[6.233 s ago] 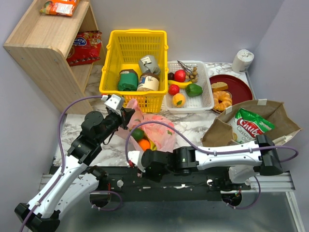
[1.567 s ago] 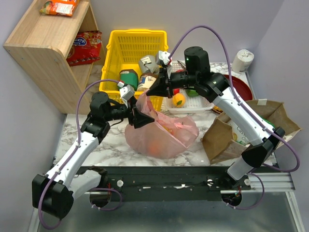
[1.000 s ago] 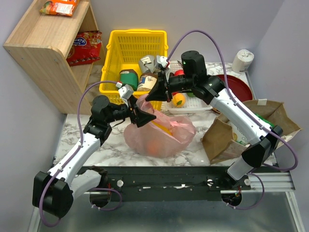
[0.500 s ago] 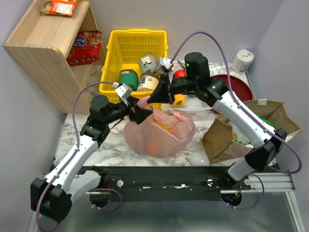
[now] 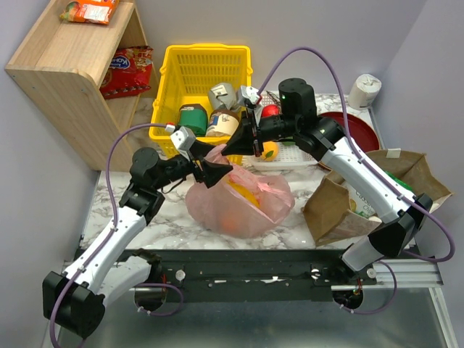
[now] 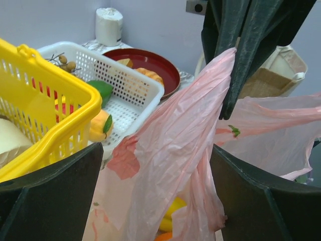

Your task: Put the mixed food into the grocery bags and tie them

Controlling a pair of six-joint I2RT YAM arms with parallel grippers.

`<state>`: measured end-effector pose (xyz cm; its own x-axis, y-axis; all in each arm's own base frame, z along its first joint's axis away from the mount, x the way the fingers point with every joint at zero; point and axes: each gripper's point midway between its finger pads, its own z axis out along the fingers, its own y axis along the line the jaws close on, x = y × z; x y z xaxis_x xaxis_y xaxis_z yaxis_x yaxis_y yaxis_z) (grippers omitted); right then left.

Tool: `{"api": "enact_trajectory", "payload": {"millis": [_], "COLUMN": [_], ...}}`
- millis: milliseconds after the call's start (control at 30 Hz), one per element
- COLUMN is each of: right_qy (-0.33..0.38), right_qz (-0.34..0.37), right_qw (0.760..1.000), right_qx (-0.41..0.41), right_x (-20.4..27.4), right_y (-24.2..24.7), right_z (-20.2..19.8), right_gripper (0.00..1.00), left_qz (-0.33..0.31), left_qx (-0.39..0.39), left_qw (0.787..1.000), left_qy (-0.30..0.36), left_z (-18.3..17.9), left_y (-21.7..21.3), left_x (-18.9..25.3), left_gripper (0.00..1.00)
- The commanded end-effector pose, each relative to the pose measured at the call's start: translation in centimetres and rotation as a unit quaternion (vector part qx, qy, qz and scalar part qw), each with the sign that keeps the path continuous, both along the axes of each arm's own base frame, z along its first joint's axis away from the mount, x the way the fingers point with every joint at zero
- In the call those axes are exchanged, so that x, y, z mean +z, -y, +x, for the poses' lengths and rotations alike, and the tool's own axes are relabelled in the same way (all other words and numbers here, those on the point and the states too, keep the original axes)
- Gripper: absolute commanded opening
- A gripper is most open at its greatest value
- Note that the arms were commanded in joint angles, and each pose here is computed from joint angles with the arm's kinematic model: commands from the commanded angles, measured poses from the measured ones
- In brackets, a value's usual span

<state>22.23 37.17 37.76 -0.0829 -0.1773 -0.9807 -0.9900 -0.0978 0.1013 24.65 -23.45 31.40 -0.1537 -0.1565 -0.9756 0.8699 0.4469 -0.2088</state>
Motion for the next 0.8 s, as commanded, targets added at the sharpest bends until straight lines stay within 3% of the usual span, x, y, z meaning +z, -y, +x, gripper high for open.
{"api": "enact_trajectory", "payload": {"millis": [0, 133, 400, 567, 767], "right_qy": [-0.001, -0.001, 0.003, 0.002, 0.0], "right_qz": [0.014, 0.013, 0.001, -0.002, -0.001], "right_qw": [1.0, 1.0, 0.999, 0.996, 0.996], "right_qx": [0.026, 0.02, -0.047, -0.085, -0.094], "right_x": [0.9, 0.8, 0.6, 0.8, 1.0], "right_y": [0.0, 0.1, 0.7, 1.2, 1.3], "right_z": [-1.1, -1.1, 0.5, 2.0, 2.3], "right_gripper": [0.01, 0.01, 0.01, 0.01, 0.01], "left_qz": [-0.036, -0.051, -0.071, -0.079, -0.071], "left_qx": [-0.008, -0.022, -0.056, -0.055, -0.037], "left_qw": [0.999, 0.998, 0.996, 0.995, 0.995], "left_qy": [0.025, 0.026, -0.01, -0.028, -0.05], "left_z": [-0.1, -0.4, -2.0, -3.0, -2.8], "left_y": [0.9, 2.2, 3.6, 3.2, 2.8], "left_x": [0.9, 0.8, -1.6, -2.7, -4.0], "left_gripper": [0.91, 0.85, 0.53, 0.44, 0.09]}}
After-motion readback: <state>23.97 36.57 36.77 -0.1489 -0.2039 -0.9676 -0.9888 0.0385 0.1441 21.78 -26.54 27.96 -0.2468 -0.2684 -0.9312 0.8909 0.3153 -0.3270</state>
